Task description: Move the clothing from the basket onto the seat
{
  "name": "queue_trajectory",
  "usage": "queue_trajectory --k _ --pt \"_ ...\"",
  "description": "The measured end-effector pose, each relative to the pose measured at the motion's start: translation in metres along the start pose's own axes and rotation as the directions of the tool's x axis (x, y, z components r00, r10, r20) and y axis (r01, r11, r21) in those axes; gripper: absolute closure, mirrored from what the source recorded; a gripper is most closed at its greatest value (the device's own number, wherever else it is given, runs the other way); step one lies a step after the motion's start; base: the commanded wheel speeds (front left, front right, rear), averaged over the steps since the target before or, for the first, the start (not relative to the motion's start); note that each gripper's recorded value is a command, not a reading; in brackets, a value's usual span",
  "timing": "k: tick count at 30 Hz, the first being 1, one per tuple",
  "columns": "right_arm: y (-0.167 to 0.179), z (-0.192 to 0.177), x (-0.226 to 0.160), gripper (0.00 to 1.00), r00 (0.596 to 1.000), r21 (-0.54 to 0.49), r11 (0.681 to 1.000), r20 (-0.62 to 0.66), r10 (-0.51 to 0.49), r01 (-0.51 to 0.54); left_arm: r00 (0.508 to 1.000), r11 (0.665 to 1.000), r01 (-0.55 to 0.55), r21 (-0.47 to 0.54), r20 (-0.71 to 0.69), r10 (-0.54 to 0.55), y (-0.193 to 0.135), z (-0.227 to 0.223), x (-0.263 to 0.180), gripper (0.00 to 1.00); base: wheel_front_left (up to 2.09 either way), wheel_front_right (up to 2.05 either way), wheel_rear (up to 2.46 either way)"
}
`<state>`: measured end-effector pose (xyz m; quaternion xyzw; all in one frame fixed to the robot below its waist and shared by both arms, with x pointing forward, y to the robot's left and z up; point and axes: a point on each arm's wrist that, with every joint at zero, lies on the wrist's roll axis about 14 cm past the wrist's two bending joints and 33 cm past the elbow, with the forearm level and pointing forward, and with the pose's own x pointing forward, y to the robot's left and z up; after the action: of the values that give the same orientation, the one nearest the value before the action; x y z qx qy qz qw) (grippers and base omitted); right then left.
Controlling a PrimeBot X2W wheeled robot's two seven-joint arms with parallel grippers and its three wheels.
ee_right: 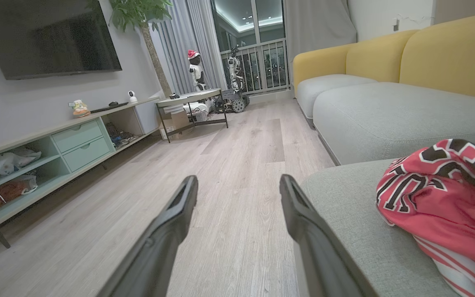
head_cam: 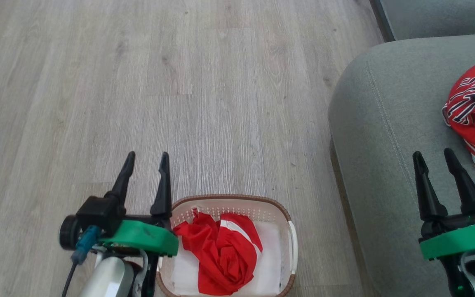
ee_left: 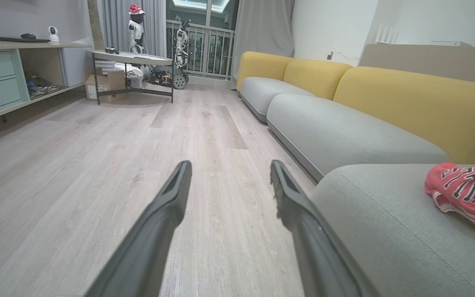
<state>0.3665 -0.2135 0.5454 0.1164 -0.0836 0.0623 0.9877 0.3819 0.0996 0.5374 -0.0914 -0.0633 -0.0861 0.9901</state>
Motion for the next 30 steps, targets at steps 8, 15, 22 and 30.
queue_trajectory --k 8,15,22,30 --pt "-0.002 -0.001 0.0 0.0 1.0 -0.001 1.0 -0.003 -0.006 0.006 1.0 1.0 0.01 -0.002 -0.007 -0.01 -0.004 -0.005 0.003 0.0 0.0 0.0 0.0" --pt "-0.01 -0.003 0.002 0.0 1.0 -0.001 1.0 -0.011 -0.024 0.024 0.998 1.0 0.018 -0.007 -0.065 -0.018 -0.006 -0.026 0.006 0.0 0.0 0.0 0.0" --pt "-0.026 -0.001 0.02 0.0 0.999 -0.025 0.999 -0.01 -0.033 0.033 0.985 0.998 0.06 -0.014 -0.164 -0.062 -0.02 -0.064 0.023 0.0 0.0 0.0 0.0" --pt "-0.049 -0.009 0.044 0.0 0.998 -0.045 0.998 -0.033 -0.054 0.053 0.927 0.991 0.133 -0.012 -0.353 -0.128 -0.034 -0.138 0.041 0.0 0.0 0.0 0.0"
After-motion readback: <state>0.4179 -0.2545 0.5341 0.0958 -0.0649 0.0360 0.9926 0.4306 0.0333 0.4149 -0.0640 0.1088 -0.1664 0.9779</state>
